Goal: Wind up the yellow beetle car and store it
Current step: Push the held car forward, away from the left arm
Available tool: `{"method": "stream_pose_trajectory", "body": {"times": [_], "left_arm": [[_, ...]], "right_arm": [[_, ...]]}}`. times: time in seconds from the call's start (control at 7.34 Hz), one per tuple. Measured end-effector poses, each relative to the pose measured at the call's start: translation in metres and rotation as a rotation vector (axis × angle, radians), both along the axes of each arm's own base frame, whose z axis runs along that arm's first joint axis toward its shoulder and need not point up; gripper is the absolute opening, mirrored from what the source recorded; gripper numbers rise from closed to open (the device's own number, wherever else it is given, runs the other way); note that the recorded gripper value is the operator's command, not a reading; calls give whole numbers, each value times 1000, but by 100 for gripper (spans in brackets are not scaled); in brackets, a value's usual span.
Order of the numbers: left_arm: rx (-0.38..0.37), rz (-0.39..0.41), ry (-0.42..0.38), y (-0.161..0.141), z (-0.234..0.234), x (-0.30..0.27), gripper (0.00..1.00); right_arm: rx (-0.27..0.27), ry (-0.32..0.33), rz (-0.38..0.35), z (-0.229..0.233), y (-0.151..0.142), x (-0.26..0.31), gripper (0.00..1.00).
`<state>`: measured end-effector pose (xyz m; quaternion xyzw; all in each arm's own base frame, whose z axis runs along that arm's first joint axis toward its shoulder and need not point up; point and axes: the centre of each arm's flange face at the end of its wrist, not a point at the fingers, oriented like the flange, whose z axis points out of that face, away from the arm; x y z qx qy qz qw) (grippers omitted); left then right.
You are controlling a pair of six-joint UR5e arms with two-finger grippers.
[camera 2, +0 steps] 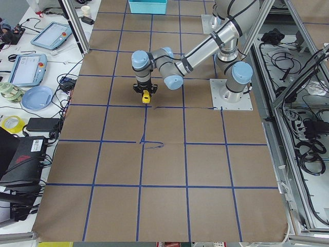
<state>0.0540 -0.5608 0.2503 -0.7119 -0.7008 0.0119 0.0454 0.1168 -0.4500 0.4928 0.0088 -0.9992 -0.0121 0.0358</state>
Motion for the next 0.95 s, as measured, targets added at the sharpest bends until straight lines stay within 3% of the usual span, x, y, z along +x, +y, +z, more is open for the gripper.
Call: {"method": "stream_pose_trajectory", "body": {"times": [0.54,0.95], "left_arm": [[60,69,4,0,-24,-94,12],[57,102,-8,10,-49,-131,12]], "right_arm": [[1,0,-3,0,0,-1,100],[1,0,-4,0,0,-1,100]]}}
